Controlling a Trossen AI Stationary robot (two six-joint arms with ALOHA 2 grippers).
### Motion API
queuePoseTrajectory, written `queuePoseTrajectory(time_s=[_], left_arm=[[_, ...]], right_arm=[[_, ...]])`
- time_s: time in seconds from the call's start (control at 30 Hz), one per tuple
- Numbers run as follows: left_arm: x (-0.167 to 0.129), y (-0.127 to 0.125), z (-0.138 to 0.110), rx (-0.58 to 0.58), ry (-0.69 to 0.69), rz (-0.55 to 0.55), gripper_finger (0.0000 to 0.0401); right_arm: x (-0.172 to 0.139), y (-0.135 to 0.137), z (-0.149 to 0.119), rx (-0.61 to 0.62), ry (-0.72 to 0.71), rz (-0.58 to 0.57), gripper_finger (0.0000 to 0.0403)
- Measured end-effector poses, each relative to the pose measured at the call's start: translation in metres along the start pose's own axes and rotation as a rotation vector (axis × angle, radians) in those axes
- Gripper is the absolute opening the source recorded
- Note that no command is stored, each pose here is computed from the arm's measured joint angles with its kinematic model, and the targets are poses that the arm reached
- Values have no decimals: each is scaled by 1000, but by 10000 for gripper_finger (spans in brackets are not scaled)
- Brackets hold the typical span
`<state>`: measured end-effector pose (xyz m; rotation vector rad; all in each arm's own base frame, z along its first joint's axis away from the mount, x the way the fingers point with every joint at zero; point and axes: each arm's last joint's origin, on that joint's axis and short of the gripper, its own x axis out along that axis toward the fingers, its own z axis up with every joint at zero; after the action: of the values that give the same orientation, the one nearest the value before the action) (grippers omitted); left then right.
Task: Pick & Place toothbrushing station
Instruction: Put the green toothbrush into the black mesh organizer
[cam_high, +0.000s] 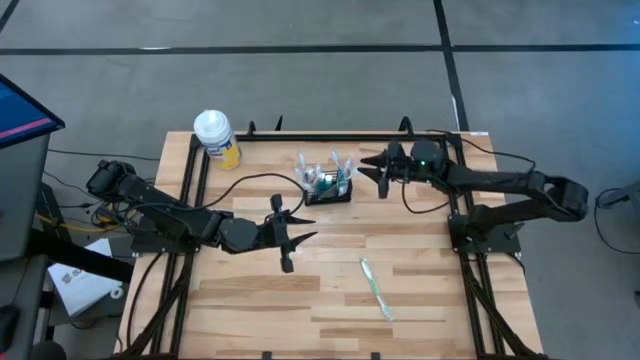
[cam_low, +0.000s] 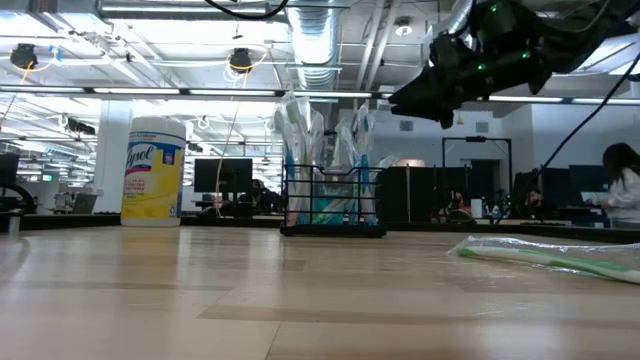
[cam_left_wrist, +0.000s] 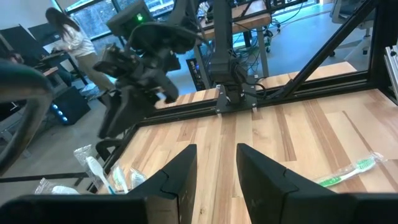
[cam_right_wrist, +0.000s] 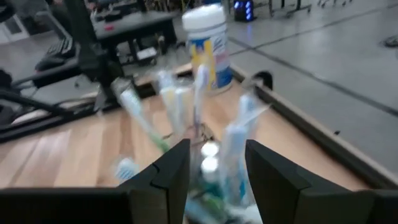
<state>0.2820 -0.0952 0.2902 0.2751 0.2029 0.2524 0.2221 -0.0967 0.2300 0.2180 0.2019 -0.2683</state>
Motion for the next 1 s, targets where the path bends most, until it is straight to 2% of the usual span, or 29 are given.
queuePoseTrajectory(time_s=[0.33,0.6,0.77,0.87,1.0], left_arm=[[0,0,0,0,0,0,108],[0,0,0,0,0,0,108],[0,0,0,0,-1,-6,108],[0,-2,0,0,-8,-47,108],[-1,-5,1,2,-28,-158,108]], right_arm=[[-14,45,-12,-32,155,166,137],[-17,83,-34,-7,320,304,118],[-19,104,-50,-36,425,381,117],[-20,114,-58,-6,475,403,116],[-24,123,-65,11,536,425,116]])
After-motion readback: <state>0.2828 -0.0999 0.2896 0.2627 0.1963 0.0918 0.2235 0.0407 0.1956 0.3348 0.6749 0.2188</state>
